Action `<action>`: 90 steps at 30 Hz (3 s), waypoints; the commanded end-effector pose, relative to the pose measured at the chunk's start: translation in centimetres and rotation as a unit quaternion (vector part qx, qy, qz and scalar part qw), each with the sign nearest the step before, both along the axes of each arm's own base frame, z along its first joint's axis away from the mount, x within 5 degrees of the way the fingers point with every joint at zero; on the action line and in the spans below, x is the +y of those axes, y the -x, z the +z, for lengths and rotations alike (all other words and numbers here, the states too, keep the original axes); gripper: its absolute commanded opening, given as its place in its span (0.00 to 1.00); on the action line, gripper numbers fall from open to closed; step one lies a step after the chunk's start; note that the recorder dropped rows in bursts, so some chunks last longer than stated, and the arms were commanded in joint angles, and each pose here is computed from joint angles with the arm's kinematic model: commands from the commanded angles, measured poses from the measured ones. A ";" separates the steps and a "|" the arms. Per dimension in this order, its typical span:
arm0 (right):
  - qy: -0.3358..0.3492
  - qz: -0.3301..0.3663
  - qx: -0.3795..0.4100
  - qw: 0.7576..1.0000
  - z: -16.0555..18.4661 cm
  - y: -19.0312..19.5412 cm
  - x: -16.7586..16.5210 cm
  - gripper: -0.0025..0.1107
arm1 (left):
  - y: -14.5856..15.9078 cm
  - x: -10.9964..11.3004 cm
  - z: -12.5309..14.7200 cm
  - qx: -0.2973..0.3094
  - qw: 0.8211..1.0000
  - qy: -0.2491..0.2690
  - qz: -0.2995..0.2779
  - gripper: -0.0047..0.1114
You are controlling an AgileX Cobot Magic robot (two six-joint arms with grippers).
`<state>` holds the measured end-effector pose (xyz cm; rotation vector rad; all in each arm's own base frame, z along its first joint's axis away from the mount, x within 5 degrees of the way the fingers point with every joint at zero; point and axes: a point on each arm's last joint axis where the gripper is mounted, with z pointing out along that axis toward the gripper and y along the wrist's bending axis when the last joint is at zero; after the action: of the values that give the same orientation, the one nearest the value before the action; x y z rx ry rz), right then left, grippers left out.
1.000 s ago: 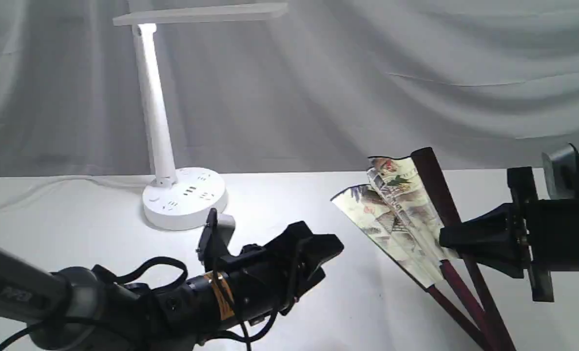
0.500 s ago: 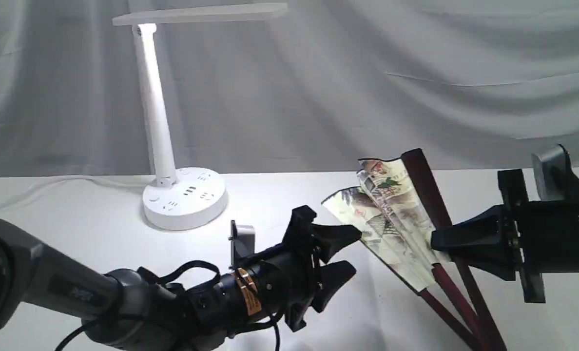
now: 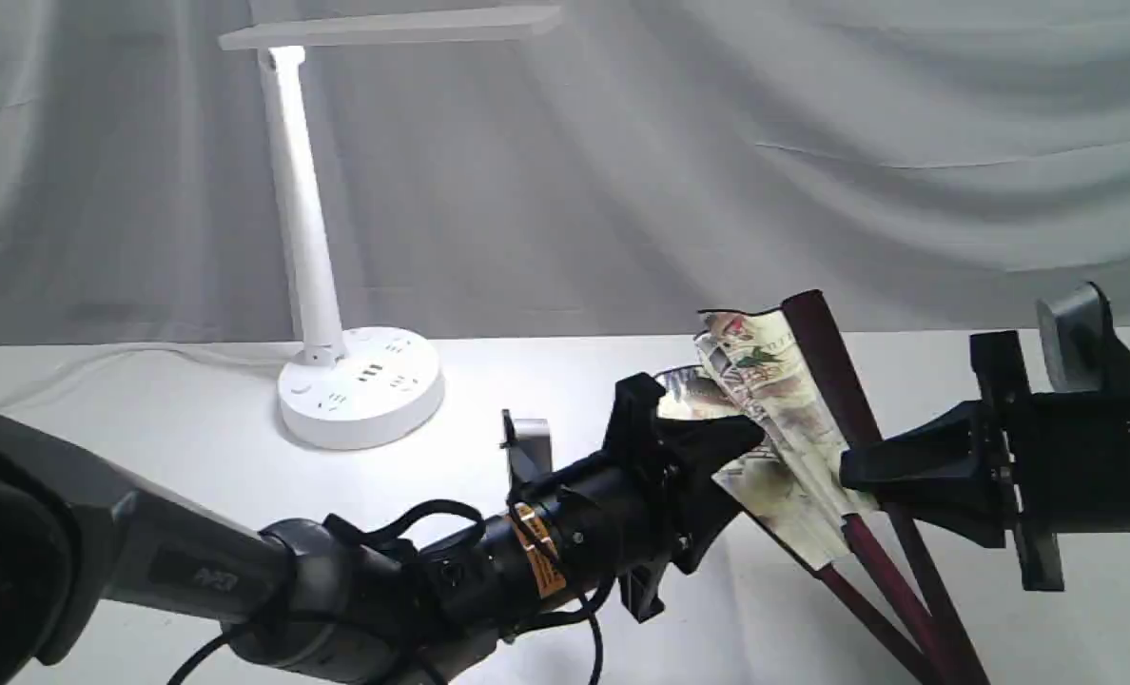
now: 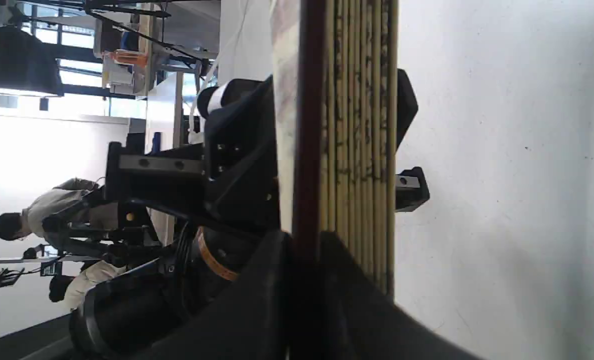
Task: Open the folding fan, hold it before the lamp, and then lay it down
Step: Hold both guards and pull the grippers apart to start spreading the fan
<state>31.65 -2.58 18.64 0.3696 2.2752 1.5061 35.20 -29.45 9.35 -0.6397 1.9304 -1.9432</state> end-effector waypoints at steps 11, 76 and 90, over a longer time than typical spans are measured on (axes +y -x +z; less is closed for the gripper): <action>-0.005 0.004 -0.009 1.000 0.3 0.1 0.2 0.02 | -0.1 -0.1 0.0 0.013 1.000 0.003 0.002 0.16; -0.084 -0.090 -0.009 0.992 -2.9 -2.4 -0.8 0.28 | -0.8 1.3 0.6 0.001 0.999 0.036 -0.018 0.04; -0.082 -0.066 -0.010 0.994 -2.9 -2.6 0.8 0.22 | -0.7 1.2 0.6 -0.003 0.999 0.031 -0.028 0.04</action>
<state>34.17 -1.83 15.59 0.5633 2.0800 1.6227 35.85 -28.27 9.63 -0.6151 1.9331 -2.0140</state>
